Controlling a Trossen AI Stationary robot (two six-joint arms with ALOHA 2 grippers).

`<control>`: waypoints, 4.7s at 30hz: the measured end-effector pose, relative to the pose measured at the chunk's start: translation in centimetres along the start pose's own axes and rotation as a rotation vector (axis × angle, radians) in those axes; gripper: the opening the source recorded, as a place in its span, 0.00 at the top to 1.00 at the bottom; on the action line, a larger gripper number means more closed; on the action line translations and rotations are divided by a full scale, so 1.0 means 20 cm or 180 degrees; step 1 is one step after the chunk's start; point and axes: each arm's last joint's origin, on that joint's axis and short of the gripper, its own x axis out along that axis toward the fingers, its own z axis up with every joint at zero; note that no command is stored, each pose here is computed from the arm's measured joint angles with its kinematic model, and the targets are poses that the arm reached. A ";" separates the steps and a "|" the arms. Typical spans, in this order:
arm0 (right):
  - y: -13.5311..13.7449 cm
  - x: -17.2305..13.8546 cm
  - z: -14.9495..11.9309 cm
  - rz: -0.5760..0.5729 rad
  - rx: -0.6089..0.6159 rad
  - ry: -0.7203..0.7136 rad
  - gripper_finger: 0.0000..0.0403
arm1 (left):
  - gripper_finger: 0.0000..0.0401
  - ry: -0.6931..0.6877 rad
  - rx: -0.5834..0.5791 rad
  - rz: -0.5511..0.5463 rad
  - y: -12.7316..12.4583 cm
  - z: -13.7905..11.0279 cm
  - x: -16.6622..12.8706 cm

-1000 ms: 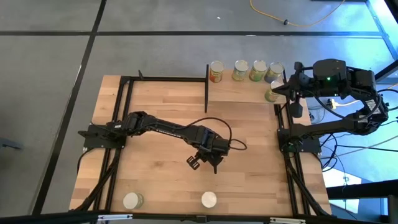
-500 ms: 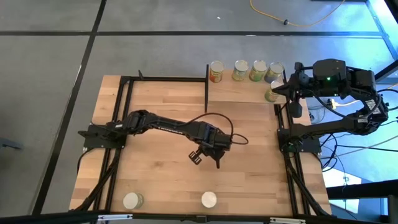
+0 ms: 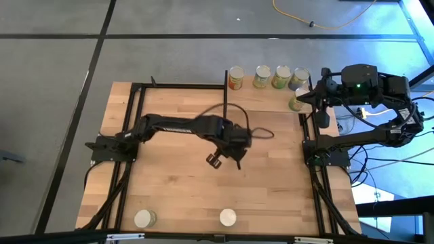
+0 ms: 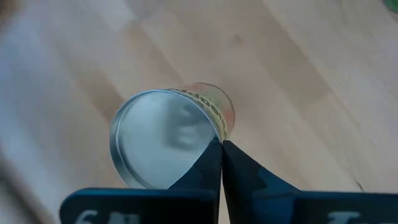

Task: Pick and place cans onto a shelf
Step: Put the canned pineapple on the shelf

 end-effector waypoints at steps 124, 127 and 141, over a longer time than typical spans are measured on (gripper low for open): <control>0.00 0.06 0.05 -0.0007 0.0064 -0.0046 0.99 | 1.00 0.0024 -0.0699 0.1320 0.57 -0.47 -0.30; 0.00 0.06 0.05 -0.0006 0.0064 -0.0046 0.99 | 1.00 0.0016 -0.0799 0.1338 0.58 -0.48 -0.30; 0.00 0.06 0.05 -0.0004 0.0052 -0.0046 0.99 | 1.00 -0.0170 -0.0456 0.1093 0.51 -0.39 -0.29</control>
